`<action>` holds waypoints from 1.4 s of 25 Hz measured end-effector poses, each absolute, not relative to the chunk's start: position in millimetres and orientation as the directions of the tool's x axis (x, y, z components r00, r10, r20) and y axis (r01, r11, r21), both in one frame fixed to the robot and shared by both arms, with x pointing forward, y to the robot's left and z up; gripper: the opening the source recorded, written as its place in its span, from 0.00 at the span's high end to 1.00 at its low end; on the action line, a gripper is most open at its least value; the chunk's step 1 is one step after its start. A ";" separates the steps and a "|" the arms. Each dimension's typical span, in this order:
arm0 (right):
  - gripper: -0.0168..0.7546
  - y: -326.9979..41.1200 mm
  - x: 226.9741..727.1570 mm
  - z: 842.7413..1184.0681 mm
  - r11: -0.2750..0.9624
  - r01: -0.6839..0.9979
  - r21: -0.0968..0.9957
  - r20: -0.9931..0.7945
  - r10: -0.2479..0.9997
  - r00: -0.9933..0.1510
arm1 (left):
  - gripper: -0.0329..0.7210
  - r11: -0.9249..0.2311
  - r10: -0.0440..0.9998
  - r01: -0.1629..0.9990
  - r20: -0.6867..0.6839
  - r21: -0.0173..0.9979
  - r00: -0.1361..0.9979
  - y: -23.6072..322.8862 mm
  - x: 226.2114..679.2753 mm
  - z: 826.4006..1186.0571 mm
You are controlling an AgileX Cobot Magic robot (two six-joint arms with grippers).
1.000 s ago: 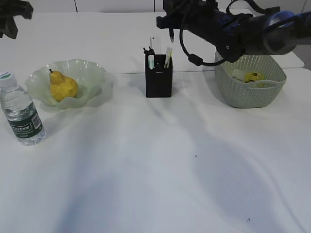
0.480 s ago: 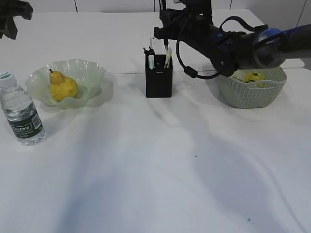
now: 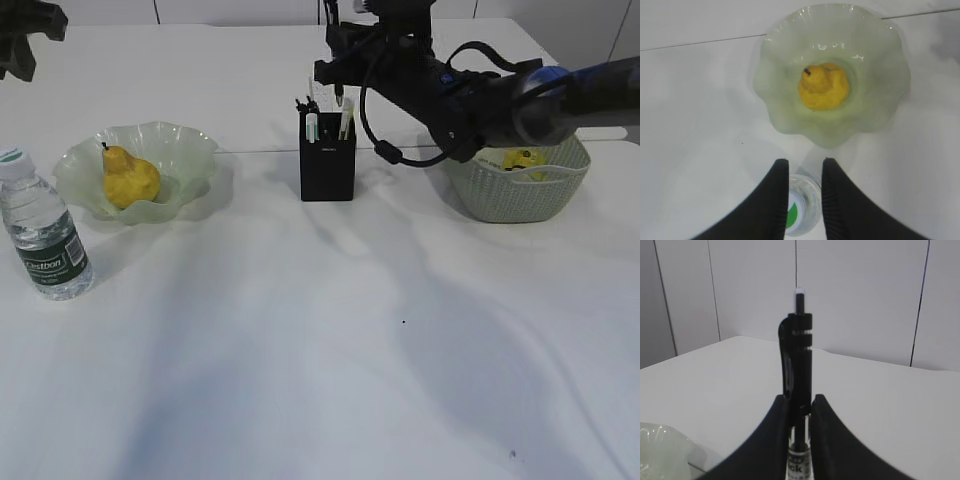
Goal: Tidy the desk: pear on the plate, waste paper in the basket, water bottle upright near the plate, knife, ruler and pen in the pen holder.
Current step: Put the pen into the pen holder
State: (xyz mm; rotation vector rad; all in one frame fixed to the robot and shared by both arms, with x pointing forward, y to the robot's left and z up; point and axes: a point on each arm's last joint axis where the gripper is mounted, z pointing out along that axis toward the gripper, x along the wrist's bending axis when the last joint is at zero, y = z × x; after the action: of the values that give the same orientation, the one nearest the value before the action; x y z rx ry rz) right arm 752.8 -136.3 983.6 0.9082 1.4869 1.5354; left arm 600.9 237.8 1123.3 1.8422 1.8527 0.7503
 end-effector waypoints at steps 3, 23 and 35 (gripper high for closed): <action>0.84 -135.9 754.2 979.0 0.009 -0.055 0.998 -0.032 0.904 -0.426 | 0.75 -0.024 0.996 0.770 0.078 0.638 -0.034 237.8 600.9 1123.3; 0.84 -134.5 757.3 951.6 0.021 -0.016 1.000 -0.026 0.902 -0.431 | 0.75 -0.031 0.996 0.766 0.088 0.642 -0.033 238.4 601.4 1123.8; 0.79 -134.3 757.2 951.2 0.025 -0.016 1.000 -0.030 0.901 -0.433 | 0.75 -0.043 0.994 0.762 0.104 0.646 -0.033 239.5 601.8 1124.3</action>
State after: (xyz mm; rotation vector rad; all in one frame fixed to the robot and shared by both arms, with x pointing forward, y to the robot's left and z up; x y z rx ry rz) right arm 757.2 -134.3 951.2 0.9336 1.5360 1.5128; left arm 601.8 239.5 1124.3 1.8526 1.8417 0.7875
